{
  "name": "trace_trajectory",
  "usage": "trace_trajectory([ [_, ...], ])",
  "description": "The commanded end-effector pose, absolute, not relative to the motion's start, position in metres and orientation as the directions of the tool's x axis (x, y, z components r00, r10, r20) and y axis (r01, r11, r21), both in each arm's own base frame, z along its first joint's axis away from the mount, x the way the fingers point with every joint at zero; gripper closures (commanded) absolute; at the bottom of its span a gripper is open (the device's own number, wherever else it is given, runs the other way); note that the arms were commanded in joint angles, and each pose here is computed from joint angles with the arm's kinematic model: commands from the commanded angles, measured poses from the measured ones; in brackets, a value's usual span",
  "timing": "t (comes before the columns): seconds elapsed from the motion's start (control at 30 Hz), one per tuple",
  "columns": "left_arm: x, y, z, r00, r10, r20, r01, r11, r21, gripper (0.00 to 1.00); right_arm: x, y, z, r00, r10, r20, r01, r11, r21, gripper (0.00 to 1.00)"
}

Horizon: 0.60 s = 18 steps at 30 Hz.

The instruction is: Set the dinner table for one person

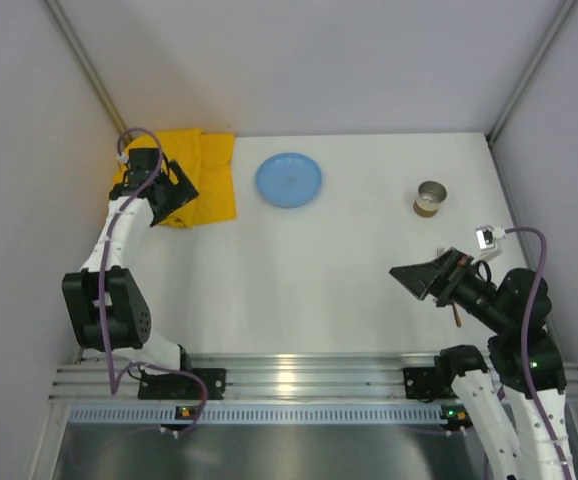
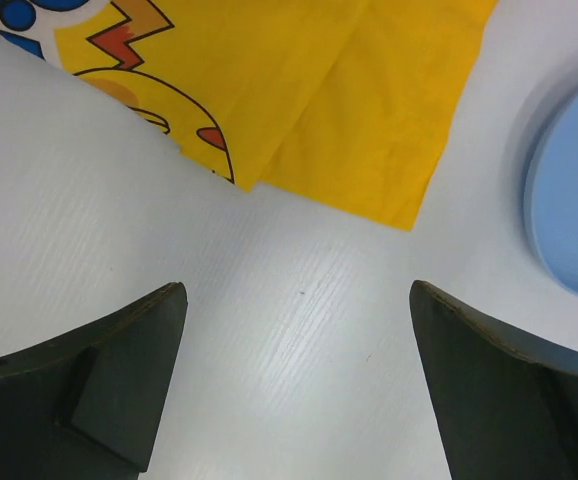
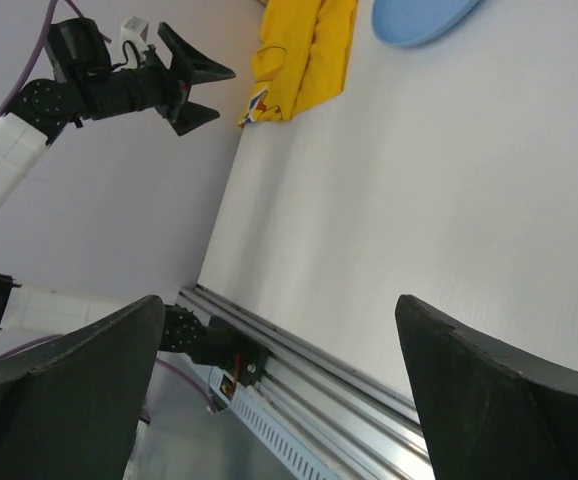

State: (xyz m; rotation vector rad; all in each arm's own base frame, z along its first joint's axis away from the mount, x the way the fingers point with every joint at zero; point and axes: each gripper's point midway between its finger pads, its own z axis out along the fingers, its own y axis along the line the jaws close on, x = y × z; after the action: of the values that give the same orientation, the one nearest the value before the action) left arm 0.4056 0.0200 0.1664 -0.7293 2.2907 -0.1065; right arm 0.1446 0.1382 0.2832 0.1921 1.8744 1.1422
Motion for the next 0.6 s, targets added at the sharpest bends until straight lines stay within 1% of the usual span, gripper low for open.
trace_trajectory([
  [0.0, 0.409, 0.006, 0.170, -0.618, -0.539, -0.572, -0.373, 0.842, -0.390, 0.02, 0.144, 0.143, 0.283, -0.611, 0.529, -0.589, -0.294, 0.540, 0.789, 0.00],
  [0.07, 0.412, 0.015, 0.164, -0.590, -0.514, -0.623, -0.394, 0.857, -0.333, 0.01, 0.145, 0.143, 0.275, -0.631, 0.521, -0.574, -0.266, 0.550, 0.792, 0.00],
  [0.13, 0.414, 0.009, 0.145, -0.650, -0.485, -0.585, -0.388, 0.874, -0.293, 0.01, 0.145, 0.142, 0.269, -0.649, 0.507, -0.567, -0.246, 0.566, 0.787, 0.00],
  [0.17, 0.415, 0.014, 0.137, -0.673, -0.455, -0.583, -0.399, 0.887, -0.231, 0.01, 0.146, 0.142, 0.267, -0.655, 0.503, -0.564, -0.238, 0.572, 0.785, 0.00],
  [0.2, 0.418, 0.007, 0.124, -0.719, -0.434, -0.543, -0.399, 0.897, -0.189, 0.01, 0.147, 0.142, 0.265, -0.662, 0.499, -0.559, -0.228, 0.576, 0.785, 0.00],
  [0.27, 0.425, 0.004, 0.109, -0.751, -0.391, -0.532, -0.383, 0.914, -0.132, 0.01, 0.148, 0.141, 0.268, -0.653, 0.495, -0.573, -0.237, 0.585, 0.775, 0.00],
  [0.3, 0.436, -0.007, 0.113, -0.752, -0.357, -0.555, -0.345, 0.929, -0.130, 0.01, 0.149, 0.140, 0.268, -0.652, 0.495, -0.575, -0.234, 0.589, 0.773, 0.00],
  [0.37, 0.453, -0.017, 0.113, -0.750, -0.338, -0.568, -0.316, 0.938, -0.140, 0.01, 0.153, 0.139, 0.269, -0.644, 0.495, -0.583, -0.235, 0.598, 0.767, 0.00],
  [0.43, 0.468, -0.044, 0.116, -0.762, -0.297, -0.575, -0.241, 0.955, -0.174, 0.01, 0.158, 0.138, 0.269, -0.641, 0.496, -0.586, -0.226, 0.607, 0.762, 0.00],
  [0.47, 0.474, -0.052, 0.104, -0.781, -0.276, -0.561, -0.225, 0.961, -0.160, 0.01, 0.160, 0.137, 0.268, -0.639, 0.499, -0.586, -0.222, 0.610, 0.761, 0.00],
  [0.5, 0.490, -0.069, 0.116, -0.766, -0.252, -0.592, -0.194, 0.968, -0.161, 0.01, 0.163, 0.137, 0.266, -0.643, 0.499, -0.581, -0.212, 0.613, 0.761, 0.00],
  [0.53, 0.495, -0.075, 0.113, -0.776, -0.240, -0.584, -0.189, 0.971, -0.147, 0.01, 0.165, 0.138, 0.264, -0.646, 0.500, -0.577, -0.206, 0.614, 0.762, 0.00],
  [0.57, 0.512, -0.081, 0.108, -0.772, -0.242, -0.588, -0.199, 0.970, -0.139, 0.01, 0.168, 0.137, 0.266, -0.638, 0.503, -0.583, -0.211, 0.614, 0.761, 0.00],
])
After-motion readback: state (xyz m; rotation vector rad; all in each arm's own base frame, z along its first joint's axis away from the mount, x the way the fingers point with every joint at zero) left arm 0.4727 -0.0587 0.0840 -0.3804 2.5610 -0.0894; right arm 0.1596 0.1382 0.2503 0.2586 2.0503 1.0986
